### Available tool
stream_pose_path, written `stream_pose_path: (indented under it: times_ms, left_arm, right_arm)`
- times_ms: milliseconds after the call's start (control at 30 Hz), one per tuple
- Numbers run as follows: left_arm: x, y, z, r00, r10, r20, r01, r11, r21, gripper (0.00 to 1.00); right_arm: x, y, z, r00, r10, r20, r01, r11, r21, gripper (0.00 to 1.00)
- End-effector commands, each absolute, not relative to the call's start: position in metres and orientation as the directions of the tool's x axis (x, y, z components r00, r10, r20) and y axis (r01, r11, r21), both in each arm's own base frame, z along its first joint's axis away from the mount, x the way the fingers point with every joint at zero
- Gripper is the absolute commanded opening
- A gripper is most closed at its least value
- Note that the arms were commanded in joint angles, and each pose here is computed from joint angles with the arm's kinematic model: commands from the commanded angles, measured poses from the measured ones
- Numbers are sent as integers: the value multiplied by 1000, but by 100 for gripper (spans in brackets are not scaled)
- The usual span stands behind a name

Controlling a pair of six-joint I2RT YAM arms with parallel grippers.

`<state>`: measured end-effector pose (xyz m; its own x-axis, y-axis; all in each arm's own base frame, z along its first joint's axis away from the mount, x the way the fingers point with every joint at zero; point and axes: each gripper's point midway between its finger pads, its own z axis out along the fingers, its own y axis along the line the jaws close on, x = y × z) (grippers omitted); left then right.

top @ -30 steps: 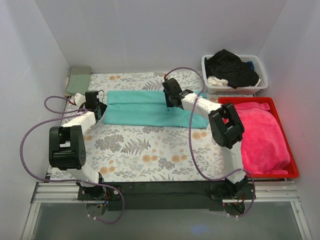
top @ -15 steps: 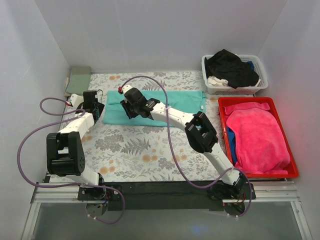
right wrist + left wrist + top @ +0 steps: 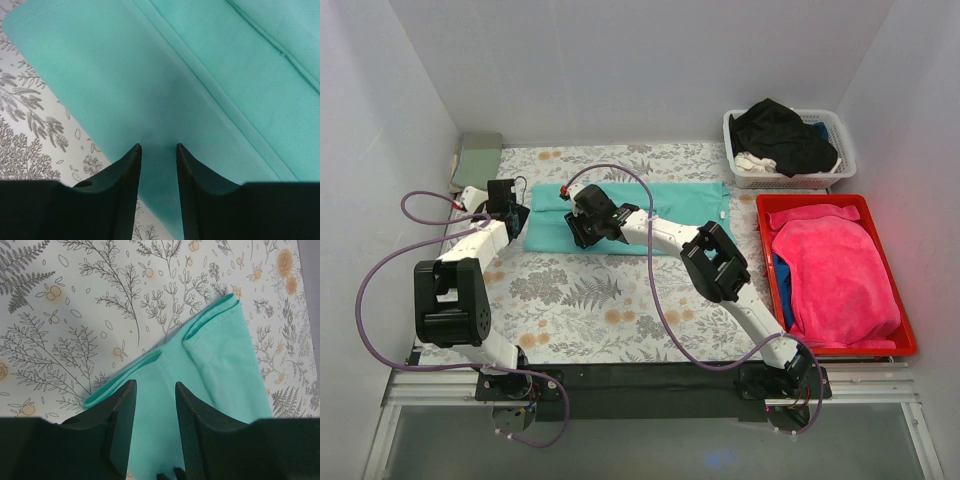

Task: Fold and stack the t-shirts
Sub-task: Rotate the tshirt 90 degrees

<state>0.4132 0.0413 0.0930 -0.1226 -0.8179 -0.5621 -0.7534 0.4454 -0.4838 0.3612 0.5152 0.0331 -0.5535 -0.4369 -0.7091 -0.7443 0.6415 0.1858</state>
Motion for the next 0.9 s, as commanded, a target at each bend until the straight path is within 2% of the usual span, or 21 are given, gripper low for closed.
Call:
stream_pose_path:
  times_ms: [0, 33, 100, 167, 233, 267, 300, 367, 467, 567, 633, 700, 800, 867]
  left_arm:
    - [426, 44, 110, -109, -811, -575, -735, 455, -503, 36]
    - [431, 44, 114, -109, -810, -577, -728, 460, -508, 36]
    - [436, 43, 111, -125, -805, -580, -728, 472, -498, 36]
    - [445, 41, 114, -141, -802, -581, -714, 488, -502, 36]
    - [452, 38, 109, -167, -801, -575, -708, 503, -495, 35]
    - [460, 33, 113, -185, -803, -566, -685, 518, -512, 35]
    - [464, 30, 112, -207, -799, -565, -675, 534, -509, 35]
    - [472, 24, 105, -248, -794, -556, -655, 560, -507, 35]
    - [487, 7, 105, -327, -777, -538, -578, 615, -536, 35]
    - [500, -25, 105, -445, -736, -510, -451, 677, -582, 35]
    - [509, -49, 116, -515, -690, -509, -338, 708, -620, 35]
    - [511, -93, 120, -590, -614, -524, -216, 746, -630, 36]
    - [513, -155, 133, -643, -462, -611, -22, 809, -588, 37]
    - [508, -205, 145, -668, -371, -645, 113, 806, -580, 38]
  right_arm:
    - [301, 506, 13, -591, -534, -605, -774, 587, 237, 39]
    - [277, 494, -7, -597, -579, -555, -779, 582, 232, 39]
    - [257, 482, -3, -594, -598, -537, -784, 579, 224, 37]
    - [224, 460, -22, -600, -647, -470, -790, 572, 221, 36]
    - [205, 451, -11, -607, -645, -464, -786, 573, 231, 36]
    - [181, 432, -27, -610, -679, -408, -789, 572, 226, 35]
    - [174, 428, -14, -604, -675, -424, -792, 570, 221, 35]
    - [143, 398, -27, -618, -699, -361, -783, 586, 206, 34]
    - [131, 377, -10, -637, -667, -386, -759, 631, 162, 34]
    - [136, 357, 15, -659, -598, -457, -710, 694, 115, 34]
    - [150, 354, 48, -649, -523, -553, -673, 733, 97, 35]
    - [164, 351, 87, -632, -421, -651, -621, 777, 101, 37]
    - [180, 334, 134, -598, -272, -754, -531, 839, 120, 41]
    - [187, 317, 146, -582, -209, -786, -477, 871, 121, 44]
